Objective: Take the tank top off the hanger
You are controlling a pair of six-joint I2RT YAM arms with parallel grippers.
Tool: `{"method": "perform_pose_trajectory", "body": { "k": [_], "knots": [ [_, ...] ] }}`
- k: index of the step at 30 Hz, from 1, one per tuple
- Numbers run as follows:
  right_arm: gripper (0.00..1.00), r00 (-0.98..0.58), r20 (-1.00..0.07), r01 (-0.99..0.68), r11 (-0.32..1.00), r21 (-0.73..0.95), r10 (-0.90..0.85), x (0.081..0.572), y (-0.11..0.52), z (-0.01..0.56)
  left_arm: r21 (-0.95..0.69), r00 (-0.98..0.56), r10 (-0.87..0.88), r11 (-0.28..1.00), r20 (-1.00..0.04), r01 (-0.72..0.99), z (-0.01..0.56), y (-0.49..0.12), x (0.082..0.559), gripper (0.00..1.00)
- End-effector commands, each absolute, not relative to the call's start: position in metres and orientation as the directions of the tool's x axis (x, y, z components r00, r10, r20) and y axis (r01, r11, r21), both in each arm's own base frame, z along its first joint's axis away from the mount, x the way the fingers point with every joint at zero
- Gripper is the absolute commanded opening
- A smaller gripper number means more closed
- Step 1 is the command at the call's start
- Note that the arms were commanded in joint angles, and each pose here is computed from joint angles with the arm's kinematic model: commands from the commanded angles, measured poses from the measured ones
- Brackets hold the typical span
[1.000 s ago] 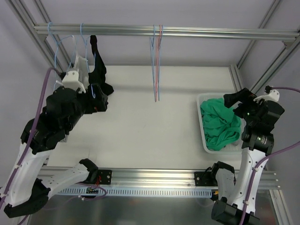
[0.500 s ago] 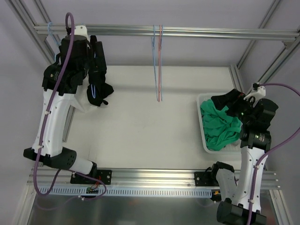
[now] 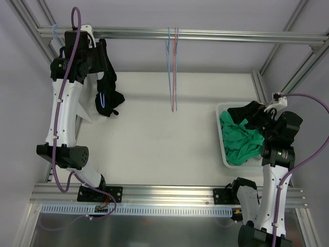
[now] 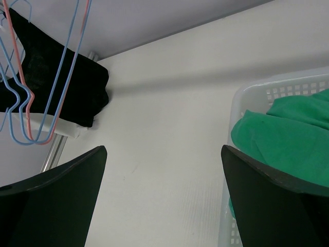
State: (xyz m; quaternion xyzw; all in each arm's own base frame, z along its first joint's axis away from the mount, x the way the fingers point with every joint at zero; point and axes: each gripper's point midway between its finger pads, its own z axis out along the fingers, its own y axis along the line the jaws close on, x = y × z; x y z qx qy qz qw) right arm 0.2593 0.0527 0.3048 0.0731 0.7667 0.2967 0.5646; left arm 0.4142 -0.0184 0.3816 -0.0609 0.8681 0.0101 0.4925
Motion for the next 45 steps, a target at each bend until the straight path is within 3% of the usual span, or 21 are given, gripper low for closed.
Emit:
{"method": "perform_pose_trajectory", "body": {
  "k": [1,7,21,35,45],
  "knots": [
    [0.99,-0.314,-0.848,-0.291,0.806,0.515,0.428,0.258,0.060,0.319,-0.071,-0.446,-0.090,0.996,-0.890,-0.058,0.402,-0.028,0.420,0.54],
    [1.00,-0.316,-0.846,-0.292,0.804,0.517,0.430,0.258,0.061,0.318,-0.063,-0.441,-0.085,0.996,-0.894,-0.063,0.402,-0.024,0.424,0.49],
    [0.99,-0.304,-0.853,-0.306,0.804,0.510,0.425,0.254,0.063,0.321,-0.056,-0.430,-0.081,0.996,-0.899,-0.070,0.404,-0.021,0.423,0.00],
    [1.00,-0.281,-0.859,-0.323,0.801,0.504,0.427,0.248,0.066,0.329,-0.166,-0.302,-0.149,0.986,-0.942,0.031,0.460,-0.041,0.398,0.00],
    [1.00,-0.280,-0.862,-0.350,0.791,0.502,0.424,0.244,0.070,0.334,-0.245,-0.321,-0.193,0.960,-0.927,0.133,0.462,-0.063,0.378,0.00]
  ]
}}
